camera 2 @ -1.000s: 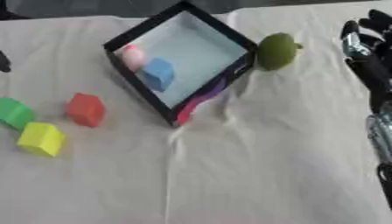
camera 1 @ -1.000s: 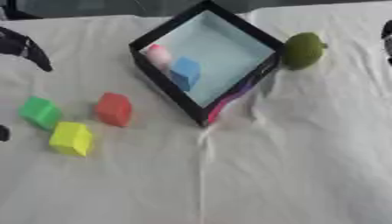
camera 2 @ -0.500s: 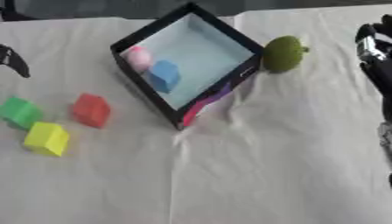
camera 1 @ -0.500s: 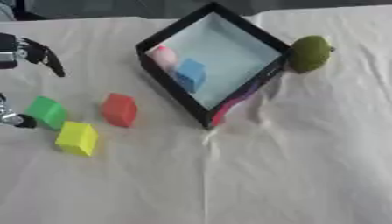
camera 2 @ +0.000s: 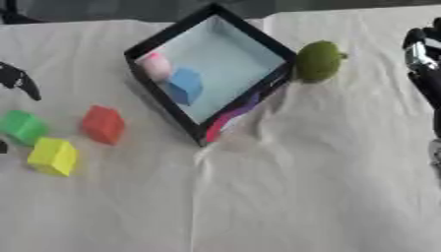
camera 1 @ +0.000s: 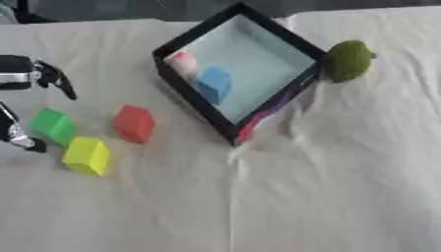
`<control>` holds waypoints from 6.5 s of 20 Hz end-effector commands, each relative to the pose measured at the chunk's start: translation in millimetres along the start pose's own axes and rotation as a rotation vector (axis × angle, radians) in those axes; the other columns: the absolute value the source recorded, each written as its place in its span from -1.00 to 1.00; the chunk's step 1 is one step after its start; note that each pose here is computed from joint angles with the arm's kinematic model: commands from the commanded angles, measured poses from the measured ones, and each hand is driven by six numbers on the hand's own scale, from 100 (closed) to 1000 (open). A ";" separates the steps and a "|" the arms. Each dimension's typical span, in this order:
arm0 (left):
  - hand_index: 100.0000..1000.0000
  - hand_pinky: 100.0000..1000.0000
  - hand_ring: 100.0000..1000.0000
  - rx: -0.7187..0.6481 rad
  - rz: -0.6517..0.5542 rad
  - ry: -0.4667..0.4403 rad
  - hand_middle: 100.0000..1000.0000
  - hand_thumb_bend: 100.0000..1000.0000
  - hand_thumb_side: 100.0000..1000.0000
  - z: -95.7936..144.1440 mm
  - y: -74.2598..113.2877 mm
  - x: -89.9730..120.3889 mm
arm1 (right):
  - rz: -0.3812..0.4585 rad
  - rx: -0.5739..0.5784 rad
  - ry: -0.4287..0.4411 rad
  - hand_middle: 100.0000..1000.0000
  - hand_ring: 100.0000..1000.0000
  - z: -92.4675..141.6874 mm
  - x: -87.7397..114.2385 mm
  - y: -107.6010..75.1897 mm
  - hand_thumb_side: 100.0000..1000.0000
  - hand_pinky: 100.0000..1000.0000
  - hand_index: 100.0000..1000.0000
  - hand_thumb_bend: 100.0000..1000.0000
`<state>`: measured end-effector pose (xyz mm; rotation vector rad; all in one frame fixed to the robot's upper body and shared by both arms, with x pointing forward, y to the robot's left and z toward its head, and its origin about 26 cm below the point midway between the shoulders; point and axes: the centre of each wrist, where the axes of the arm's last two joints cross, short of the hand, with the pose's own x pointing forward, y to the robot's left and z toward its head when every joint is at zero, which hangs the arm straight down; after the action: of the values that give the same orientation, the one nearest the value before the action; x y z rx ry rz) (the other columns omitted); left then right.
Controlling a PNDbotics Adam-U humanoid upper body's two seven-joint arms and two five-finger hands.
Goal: Pick up objects on the table and place them in the box.
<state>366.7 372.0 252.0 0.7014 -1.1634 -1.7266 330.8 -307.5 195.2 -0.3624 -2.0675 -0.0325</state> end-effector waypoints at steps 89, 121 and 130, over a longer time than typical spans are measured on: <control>0.74 0.68 0.74 0.657 -0.082 -0.284 0.61 0.00 -0.42 45.1 115.4 117.6 | 0.005 0.053 0.079 0.70 0.65 -1.5 -4.3 -5.2 -0.24 0.76 0.76 -0.69; 0.67 0.68 0.75 0.064 0.089 -0.144 0.58 0.12 -0.31 53.2 4.9 88.8 | 0.000 0.043 0.081 0.67 0.62 1.0 -8.8 -5.1 -0.31 0.75 0.77 -0.52; 0.62 0.65 0.72 0.008 0.094 -0.023 0.54 0.20 -0.45 30.8 -10.0 77.5 | -0.002 0.050 0.080 0.67 0.61 1.0 -8.3 -3.2 -0.30 0.75 0.77 -0.52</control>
<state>303.6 313.2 250.9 0.5778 -1.2162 -1.6512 333.6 -311.0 179.4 -0.3132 -1.9612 -0.0093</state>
